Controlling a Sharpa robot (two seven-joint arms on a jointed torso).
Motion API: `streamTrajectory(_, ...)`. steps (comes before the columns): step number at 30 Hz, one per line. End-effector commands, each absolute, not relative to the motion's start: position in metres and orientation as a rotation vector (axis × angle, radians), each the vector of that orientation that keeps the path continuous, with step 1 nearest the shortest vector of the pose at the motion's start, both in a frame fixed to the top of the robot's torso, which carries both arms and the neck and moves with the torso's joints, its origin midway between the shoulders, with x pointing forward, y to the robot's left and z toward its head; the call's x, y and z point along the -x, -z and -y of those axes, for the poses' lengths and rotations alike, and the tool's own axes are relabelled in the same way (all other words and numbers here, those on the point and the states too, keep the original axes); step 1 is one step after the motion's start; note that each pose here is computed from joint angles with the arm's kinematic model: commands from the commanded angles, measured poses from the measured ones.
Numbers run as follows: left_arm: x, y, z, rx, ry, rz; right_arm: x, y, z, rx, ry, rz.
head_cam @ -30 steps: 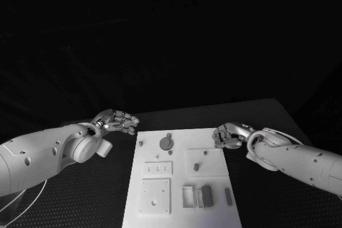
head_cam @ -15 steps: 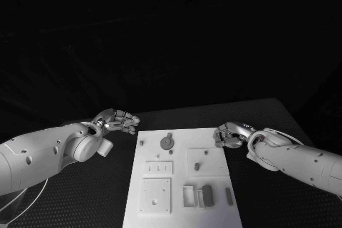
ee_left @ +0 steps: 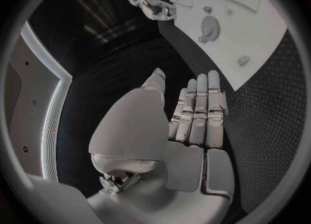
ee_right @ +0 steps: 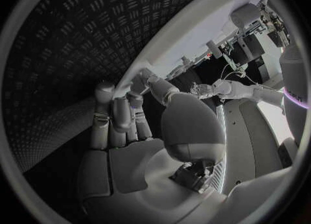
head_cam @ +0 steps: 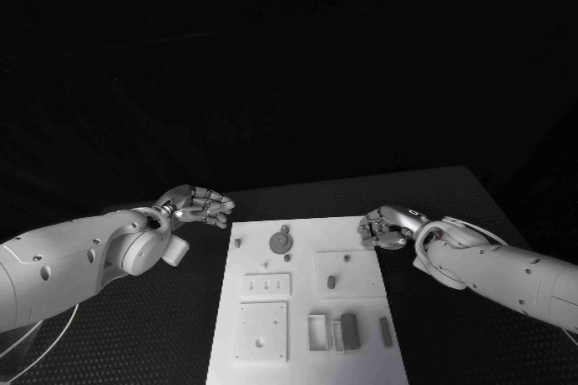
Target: Assemble the parts on the task board
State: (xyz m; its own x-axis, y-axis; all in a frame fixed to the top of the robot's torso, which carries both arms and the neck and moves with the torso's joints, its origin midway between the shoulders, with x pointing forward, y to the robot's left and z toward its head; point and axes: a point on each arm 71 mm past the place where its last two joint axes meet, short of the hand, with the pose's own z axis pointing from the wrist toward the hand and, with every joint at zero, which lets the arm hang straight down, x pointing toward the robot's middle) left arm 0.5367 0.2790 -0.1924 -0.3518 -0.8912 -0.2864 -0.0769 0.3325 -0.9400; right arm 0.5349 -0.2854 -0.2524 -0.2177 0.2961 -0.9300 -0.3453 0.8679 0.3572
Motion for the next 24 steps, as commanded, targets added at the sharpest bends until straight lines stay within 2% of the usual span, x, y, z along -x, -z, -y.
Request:
streamTrajectory(1, -0.5362, 0.1921, -0.2770, 0.869, 1.154, -1.703, -0.5347, 0.2553, 0.2879, 0.029, -0.575, -1.706)
streamTrajectory(24, -0.5358, 0.1921, -0.2772, 0.869, 1.154, -1.705, -0.5354, 0.2569, 0.2873, 0.016, -0.572, -1.709)
